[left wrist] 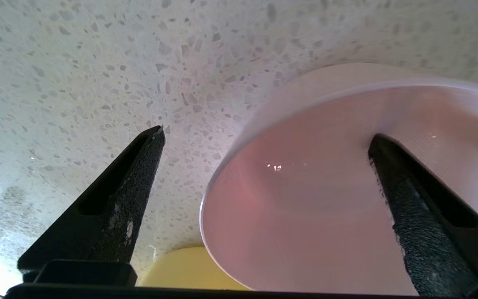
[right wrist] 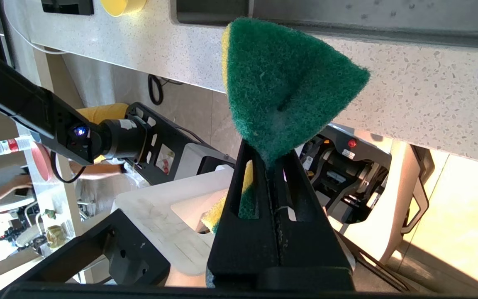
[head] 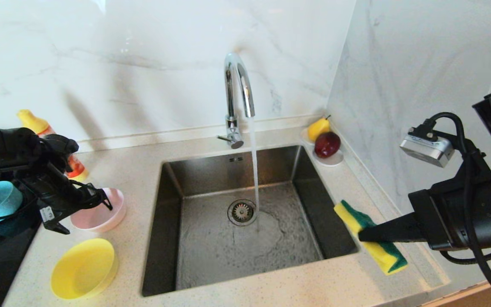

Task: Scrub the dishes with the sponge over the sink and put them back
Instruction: Wash the bowl

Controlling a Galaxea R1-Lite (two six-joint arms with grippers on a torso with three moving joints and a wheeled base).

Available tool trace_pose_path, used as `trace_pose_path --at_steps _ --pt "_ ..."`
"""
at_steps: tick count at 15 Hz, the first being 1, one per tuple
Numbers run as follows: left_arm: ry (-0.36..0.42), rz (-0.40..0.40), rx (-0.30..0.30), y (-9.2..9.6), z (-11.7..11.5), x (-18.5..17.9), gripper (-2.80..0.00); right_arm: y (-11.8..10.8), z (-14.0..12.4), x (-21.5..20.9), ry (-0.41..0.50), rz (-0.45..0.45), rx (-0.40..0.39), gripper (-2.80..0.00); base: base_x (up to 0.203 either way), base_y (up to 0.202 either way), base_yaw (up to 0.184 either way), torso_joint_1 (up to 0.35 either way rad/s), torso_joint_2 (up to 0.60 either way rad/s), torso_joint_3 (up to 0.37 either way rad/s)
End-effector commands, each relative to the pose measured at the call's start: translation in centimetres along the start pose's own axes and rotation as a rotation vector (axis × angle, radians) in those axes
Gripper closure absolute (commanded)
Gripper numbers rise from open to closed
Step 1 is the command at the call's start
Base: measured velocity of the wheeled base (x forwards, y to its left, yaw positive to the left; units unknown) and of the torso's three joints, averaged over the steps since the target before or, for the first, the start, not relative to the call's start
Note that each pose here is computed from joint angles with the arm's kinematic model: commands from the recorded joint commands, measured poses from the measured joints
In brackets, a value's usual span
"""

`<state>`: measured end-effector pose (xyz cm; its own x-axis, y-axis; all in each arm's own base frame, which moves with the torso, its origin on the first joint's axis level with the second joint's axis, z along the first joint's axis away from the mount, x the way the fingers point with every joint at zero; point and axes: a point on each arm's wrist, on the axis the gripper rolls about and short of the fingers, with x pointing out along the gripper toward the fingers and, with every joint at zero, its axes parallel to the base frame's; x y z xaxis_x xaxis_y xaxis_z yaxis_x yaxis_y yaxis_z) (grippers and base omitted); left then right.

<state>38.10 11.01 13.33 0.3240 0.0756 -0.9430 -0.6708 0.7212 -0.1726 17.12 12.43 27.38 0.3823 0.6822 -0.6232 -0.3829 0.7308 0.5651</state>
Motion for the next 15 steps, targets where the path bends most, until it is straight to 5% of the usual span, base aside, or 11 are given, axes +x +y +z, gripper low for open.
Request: trace_pose_path --at_steps 1,3,4,10,15 --pt "0.015 0.008 -0.004 0.1 -0.1 0.4 -2.8 0.0 0.0 0.0 0.004 0.002 0.003 0.0 0.0 0.0 0.0 0.0 0.0 0.0" --pt "0.01 0.005 -0.005 0.0 0.0 0.3 -2.8 0.0 0.0 0.0 0.003 0.001 0.003 0.0 0.0 0.0 0.0 0.0 0.0 0.0" --pt "0.004 0.002 -0.006 0.0 0.1 0.2 0.0 0.0 0.0 0.0 0.003 0.001 0.004 0.0 0.0 0.0 0.0 0.0 0.0 0.0" --pt "-0.009 -0.001 -0.012 0.1 0.4 -0.1 0.0 0.0 0.0 0.0 0.002 0.001 0.002 0.0 0.0 0.0 0.0 0.0 0.0 0.0" --pt "-0.079 -0.009 -0.081 2.1 2.6 -1.4 0.0 -0.1 0.0 0.2 0.008 -0.001 0.005 0.0 0.0 0.0 0.0 0.0 0.0 0.0"
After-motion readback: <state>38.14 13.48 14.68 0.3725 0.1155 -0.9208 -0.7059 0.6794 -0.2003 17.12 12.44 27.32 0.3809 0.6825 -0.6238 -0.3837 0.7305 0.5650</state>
